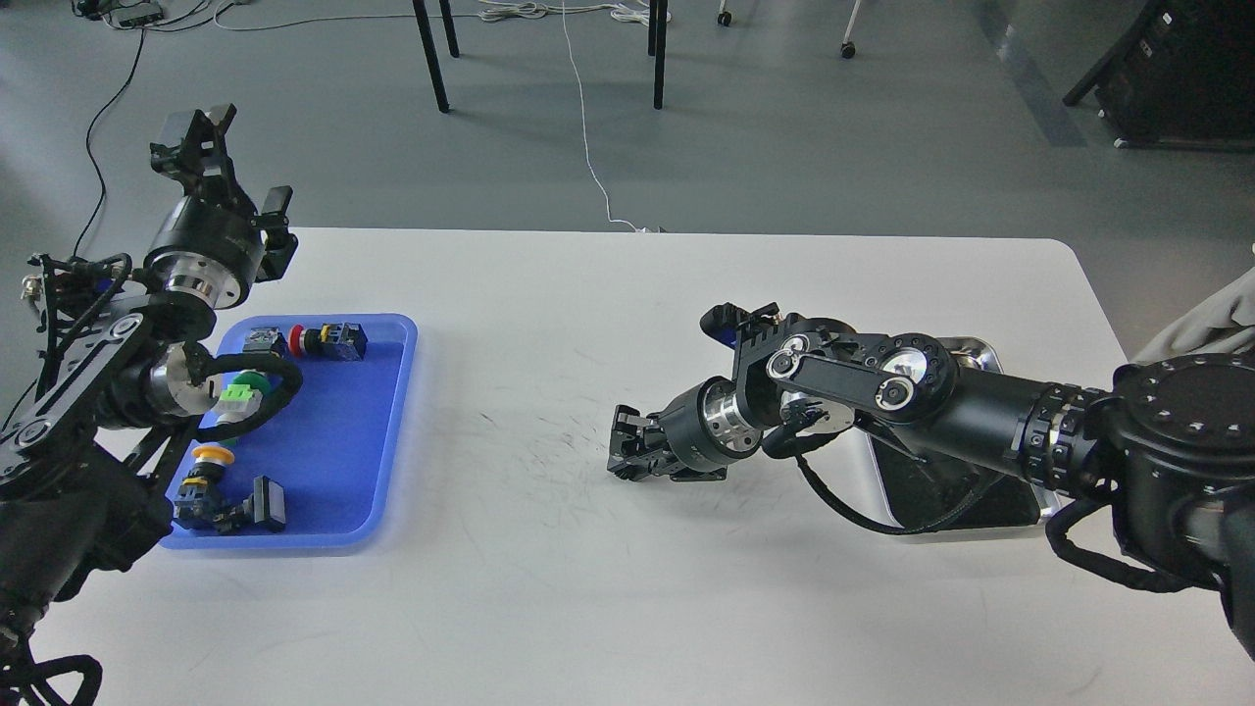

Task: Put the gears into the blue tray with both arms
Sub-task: 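Carry the black gear with the right gripper toward the table center, then open the right gripper to set the gear on the table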

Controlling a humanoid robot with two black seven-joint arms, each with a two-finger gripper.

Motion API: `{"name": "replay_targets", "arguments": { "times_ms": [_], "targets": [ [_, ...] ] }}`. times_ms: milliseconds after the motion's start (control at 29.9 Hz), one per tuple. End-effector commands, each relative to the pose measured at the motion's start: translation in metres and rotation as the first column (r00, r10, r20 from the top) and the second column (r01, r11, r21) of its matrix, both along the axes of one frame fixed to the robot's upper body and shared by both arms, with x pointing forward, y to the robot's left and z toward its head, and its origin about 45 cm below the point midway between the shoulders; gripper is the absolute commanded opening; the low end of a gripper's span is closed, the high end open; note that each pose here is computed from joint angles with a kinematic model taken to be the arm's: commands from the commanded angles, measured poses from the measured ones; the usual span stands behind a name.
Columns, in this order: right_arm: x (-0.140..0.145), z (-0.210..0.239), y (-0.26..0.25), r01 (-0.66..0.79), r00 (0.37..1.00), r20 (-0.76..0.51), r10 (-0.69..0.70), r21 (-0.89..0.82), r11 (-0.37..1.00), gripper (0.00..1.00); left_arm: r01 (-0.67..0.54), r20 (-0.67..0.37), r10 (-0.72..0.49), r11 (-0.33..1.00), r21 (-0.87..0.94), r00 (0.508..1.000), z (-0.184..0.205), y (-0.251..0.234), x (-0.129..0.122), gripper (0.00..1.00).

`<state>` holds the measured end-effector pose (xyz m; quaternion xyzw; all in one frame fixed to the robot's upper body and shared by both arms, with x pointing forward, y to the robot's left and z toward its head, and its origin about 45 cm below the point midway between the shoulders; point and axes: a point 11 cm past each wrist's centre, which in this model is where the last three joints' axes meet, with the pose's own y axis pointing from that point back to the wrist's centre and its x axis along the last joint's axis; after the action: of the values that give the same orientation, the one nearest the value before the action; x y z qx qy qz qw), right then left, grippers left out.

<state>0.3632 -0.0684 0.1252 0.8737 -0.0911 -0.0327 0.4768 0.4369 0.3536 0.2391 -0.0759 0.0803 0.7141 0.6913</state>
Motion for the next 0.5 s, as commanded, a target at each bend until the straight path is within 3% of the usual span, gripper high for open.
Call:
{"name": "replay_targets", "arguments": {
  "times_ms": [0, 301, 468],
  "targets": [
    [0.0000, -0.0001, -0.0003, 0.001, 1.000, -0.001, -0.001, -0.002, 1.000, 0.20, 0.000, -0.001, 0.000, 1.000, 0.001, 1.000, -0.0002, -0.0001, 0.0001, 0.98],
    [0.0017, 0.0028, 0.0012, 0.001, 1.000, 0.005, -0.001, 0.008, 1.000, 0.31, 0.002, 0.008, -0.002, 1.000, -0.003, 1.000, -0.0004, -0.0035, 0.0003, 0.98],
    [0.0035, 0.0044, 0.0013, 0.003, 1.000, 0.010, -0.003, 0.011, 1.000, 0.33, 0.003, 0.007, -0.003, 1.000, -0.005, 1.000, -0.0006, -0.0041, 0.0004, 0.98]
  ]
}}
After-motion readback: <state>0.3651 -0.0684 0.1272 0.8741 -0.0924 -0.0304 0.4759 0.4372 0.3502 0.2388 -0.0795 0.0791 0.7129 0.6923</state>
